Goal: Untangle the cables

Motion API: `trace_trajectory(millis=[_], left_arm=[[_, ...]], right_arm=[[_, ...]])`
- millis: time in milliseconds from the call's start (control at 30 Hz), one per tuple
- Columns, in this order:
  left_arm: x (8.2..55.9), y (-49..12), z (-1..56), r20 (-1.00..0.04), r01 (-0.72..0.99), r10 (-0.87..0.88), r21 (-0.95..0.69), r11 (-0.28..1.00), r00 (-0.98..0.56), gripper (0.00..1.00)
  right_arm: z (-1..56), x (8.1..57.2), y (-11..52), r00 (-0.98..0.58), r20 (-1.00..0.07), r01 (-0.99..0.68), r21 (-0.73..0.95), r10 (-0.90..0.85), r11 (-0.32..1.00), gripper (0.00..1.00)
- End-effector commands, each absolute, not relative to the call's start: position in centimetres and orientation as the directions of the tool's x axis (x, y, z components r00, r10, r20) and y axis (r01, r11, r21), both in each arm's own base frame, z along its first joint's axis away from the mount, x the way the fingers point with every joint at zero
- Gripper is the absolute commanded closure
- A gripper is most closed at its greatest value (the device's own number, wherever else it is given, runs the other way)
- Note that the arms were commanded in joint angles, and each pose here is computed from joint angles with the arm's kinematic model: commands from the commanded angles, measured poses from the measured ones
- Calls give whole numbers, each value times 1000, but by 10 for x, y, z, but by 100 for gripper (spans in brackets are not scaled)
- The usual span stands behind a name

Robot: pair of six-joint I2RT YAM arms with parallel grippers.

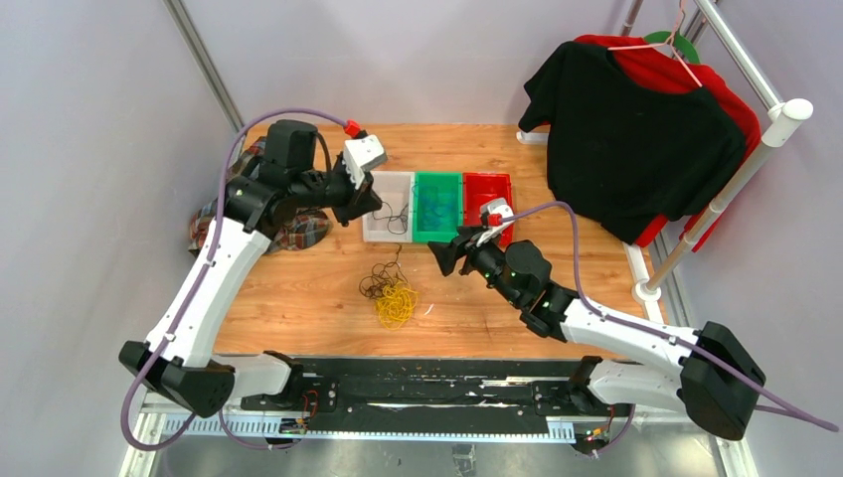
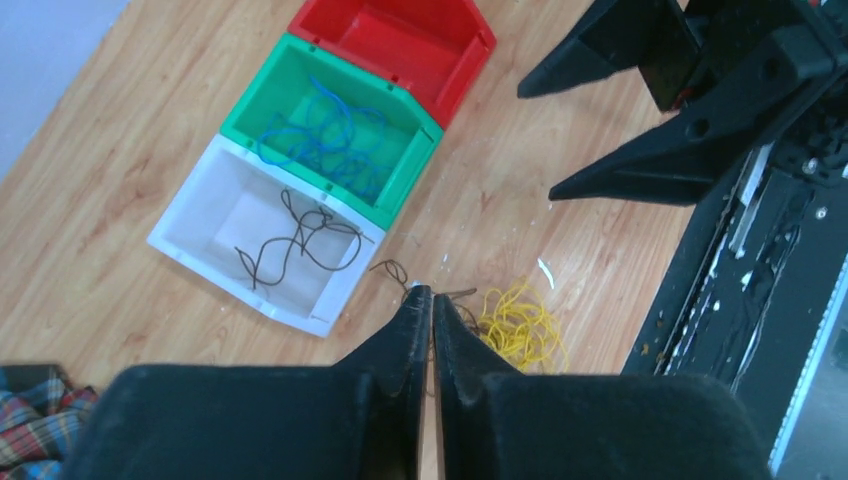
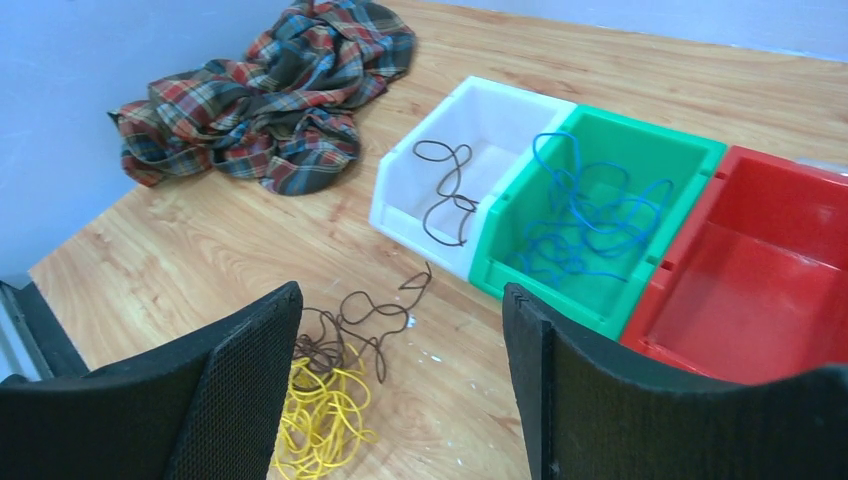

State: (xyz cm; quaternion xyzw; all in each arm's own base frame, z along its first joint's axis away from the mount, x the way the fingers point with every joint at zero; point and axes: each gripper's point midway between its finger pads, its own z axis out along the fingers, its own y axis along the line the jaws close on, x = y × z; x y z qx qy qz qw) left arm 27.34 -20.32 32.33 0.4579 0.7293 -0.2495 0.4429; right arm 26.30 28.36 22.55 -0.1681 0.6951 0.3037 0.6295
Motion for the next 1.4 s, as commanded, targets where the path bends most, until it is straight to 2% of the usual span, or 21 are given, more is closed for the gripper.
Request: trace_trajectory(millis=[0, 100, 200, 367, 667, 833, 900, 967, 1100, 1167, 1367], left_arm=[[260, -192, 285, -816, 872, 494, -24, 489, -299, 84], [259, -179, 238, -736, 844, 549, -56, 533, -396, 59], [251, -166, 193, -660, 864, 637, -37, 502, -398, 48], [248, -147, 126, -552, 905, 758, 13, 424, -347, 45], [254, -157, 62, -500, 908, 770, -87, 411, -396, 46], [261, -164, 46, -490, 894, 756, -129, 429, -434, 50], [264, -165, 42, -488, 889, 752, -131, 440, -444, 55], [267, -164, 40, -483, 882, 749, -122, 456, -454, 64], [268, -164, 48, -495, 880, 742, -111, 461, -452, 89], [268, -165, 63, -516, 886, 738, -99, 454, -435, 95], [262, -164, 113, -571, 904, 732, -44, 426, -372, 97]], right_arm=[[252, 258, 300, -100, -977, -652, 209, 190, 729, 27], [248, 257, 297, -102, -979, -638, 199, 175, 744, 27], [248, 257, 290, -93, -982, -622, 187, 165, 760, 27], [249, 259, 282, -85, -985, -598, 173, 153, 783, 27], [240, 261, 278, -101, -985, -573, 170, 137, 802, 31], [236, 262, 274, -100, -987, -562, 160, 125, 812, 33], [234, 262, 273, -101, -988, -556, 155, 118, 816, 34], [233, 263, 273, -102, -988, -554, 153, 115, 819, 35], [232, 264, 274, -105, -987, -553, 157, 118, 818, 38], [230, 264, 275, -106, -987, -553, 157, 119, 818, 39], [234, 264, 280, -103, -987, -567, 162, 126, 808, 40]])
